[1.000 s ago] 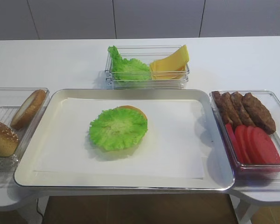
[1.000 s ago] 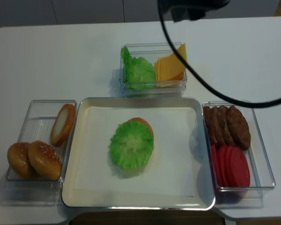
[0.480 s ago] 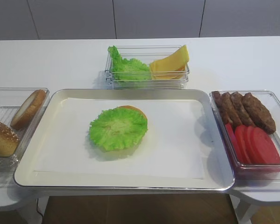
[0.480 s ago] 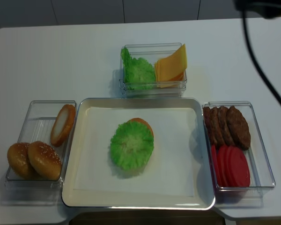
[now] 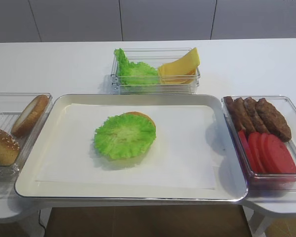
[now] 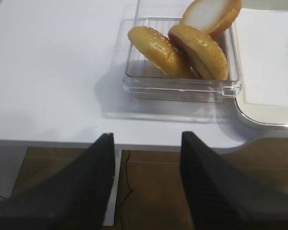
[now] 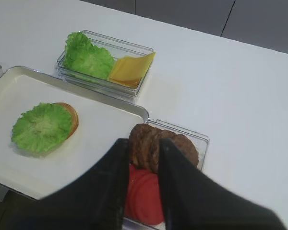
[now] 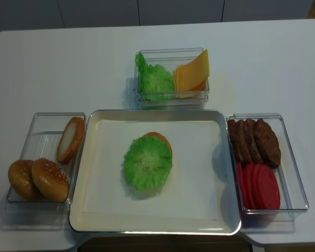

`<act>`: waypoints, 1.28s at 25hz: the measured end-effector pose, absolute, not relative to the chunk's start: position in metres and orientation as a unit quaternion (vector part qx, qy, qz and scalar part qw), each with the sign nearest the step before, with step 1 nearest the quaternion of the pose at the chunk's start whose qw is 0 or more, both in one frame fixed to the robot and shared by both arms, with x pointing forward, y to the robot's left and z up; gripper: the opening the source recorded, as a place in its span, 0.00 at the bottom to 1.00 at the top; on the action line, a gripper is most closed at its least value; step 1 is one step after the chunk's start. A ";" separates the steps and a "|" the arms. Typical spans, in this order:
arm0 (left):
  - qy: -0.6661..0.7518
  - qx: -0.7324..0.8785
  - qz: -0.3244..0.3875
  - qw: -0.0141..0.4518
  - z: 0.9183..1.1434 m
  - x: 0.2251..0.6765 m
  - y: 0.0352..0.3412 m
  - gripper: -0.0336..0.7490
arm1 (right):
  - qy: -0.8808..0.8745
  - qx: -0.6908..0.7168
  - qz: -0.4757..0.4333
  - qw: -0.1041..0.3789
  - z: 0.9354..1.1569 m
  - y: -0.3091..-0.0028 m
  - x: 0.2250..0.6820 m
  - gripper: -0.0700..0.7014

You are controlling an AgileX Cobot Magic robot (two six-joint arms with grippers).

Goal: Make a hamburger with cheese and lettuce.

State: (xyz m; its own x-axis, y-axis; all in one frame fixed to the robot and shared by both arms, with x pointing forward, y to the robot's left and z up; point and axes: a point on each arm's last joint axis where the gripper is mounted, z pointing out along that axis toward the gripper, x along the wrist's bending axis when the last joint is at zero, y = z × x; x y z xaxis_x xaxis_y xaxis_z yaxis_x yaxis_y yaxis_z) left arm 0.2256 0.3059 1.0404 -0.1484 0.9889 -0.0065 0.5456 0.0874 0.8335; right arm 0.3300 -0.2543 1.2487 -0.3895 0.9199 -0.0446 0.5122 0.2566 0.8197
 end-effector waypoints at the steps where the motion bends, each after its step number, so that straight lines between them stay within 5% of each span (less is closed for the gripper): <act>1: 0.669 0.574 0.357 0.311 1.040 0.226 0.306 0.47 | 0.741 0.480 0.381 0.273 1.247 -0.260 0.322 0.33; 15: 0.669 0.574 0.357 0.311 1.040 0.226 0.306 0.47 | 0.747 0.476 0.397 0.239 1.154 -0.306 0.254 0.32; 25: 0.669 0.574 0.357 0.311 1.040 0.226 0.306 0.47 | 0.780 0.484 0.351 0.183 1.079 -0.303 0.247 0.32; 32: 0.669 0.574 0.357 0.311 1.040 0.226 0.306 0.47 | 0.773 0.470 0.379 0.193 1.053 -0.302 0.247 0.32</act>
